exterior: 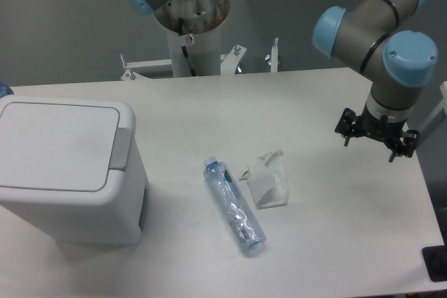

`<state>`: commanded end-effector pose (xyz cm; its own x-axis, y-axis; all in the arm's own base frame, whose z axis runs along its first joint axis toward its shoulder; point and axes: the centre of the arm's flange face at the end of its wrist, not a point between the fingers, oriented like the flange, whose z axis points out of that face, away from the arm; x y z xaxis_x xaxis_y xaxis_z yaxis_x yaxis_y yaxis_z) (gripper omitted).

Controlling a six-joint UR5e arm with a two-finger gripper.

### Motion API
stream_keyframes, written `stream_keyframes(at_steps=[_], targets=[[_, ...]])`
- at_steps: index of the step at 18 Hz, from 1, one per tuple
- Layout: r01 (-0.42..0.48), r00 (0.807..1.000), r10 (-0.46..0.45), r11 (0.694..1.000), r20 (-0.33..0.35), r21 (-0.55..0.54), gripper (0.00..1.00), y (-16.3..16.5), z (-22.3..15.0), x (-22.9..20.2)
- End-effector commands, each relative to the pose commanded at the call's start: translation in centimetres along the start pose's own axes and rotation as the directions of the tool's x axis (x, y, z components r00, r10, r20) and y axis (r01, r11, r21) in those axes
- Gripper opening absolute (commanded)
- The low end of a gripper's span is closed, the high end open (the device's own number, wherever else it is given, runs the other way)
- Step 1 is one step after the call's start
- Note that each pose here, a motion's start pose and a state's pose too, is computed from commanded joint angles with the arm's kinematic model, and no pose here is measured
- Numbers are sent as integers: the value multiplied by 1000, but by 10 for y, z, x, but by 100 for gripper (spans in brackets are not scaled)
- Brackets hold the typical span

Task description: Open the trash can

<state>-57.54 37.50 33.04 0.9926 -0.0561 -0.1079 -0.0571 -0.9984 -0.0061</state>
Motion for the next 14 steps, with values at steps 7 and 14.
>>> stream_keyframes(at_steps=[7, 14], targets=[[-3, 1000, 3, 1000, -1, 2, 100, -2, 1, 1], [59, 998, -59, 998, 9, 5, 100, -16, 1, -1]])
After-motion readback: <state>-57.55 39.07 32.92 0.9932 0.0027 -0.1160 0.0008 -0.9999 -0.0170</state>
